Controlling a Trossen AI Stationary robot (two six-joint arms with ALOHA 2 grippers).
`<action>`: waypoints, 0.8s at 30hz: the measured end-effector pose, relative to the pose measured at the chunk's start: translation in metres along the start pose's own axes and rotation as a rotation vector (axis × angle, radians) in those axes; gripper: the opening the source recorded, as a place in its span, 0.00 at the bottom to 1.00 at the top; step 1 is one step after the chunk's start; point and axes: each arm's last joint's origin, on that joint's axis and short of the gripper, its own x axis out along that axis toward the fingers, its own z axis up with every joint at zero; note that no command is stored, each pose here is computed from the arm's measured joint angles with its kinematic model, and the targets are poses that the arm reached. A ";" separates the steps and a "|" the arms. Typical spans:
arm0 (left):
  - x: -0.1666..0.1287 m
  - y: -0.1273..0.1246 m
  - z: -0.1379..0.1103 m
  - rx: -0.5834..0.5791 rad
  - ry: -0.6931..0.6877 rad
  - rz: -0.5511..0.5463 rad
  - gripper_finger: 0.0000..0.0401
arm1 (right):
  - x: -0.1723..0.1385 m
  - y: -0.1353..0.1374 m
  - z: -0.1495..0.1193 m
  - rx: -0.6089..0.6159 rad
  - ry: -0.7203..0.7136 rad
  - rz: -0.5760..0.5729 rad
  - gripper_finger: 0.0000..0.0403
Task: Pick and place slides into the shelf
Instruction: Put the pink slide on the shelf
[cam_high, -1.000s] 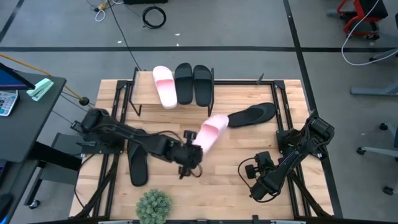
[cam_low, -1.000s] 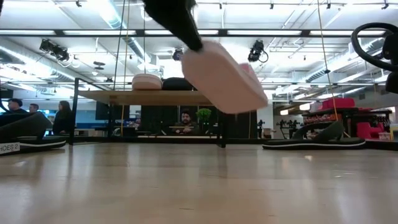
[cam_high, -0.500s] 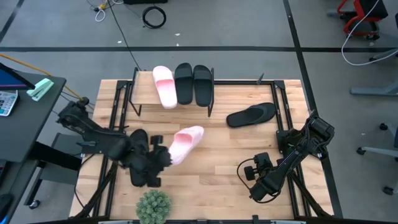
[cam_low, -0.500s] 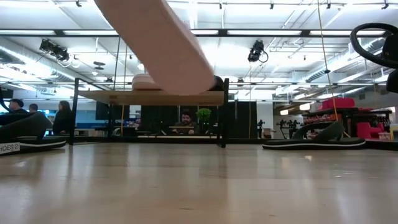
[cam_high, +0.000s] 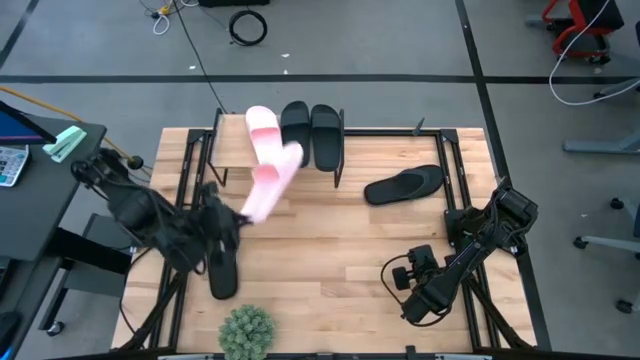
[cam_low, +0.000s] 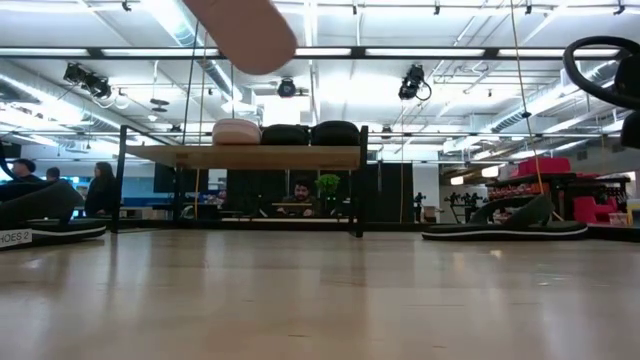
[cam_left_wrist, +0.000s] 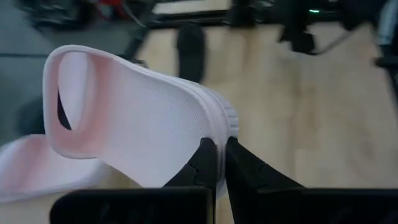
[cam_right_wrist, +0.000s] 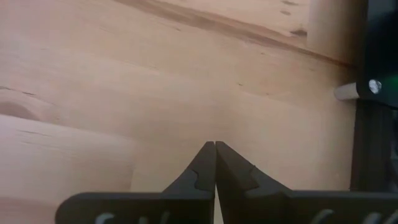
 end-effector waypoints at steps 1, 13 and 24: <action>-0.002 0.007 -0.001 0.008 -0.004 0.033 0.04 | 0.000 0.000 0.000 -0.001 -0.008 0.006 0.02; 0.005 0.068 -0.018 -0.006 0.154 0.396 0.04 | 0.000 0.001 0.002 -0.007 -0.058 0.044 0.02; 0.041 0.084 -0.042 -0.022 0.328 0.566 0.04 | 0.000 0.001 0.002 -0.031 -0.058 0.043 0.02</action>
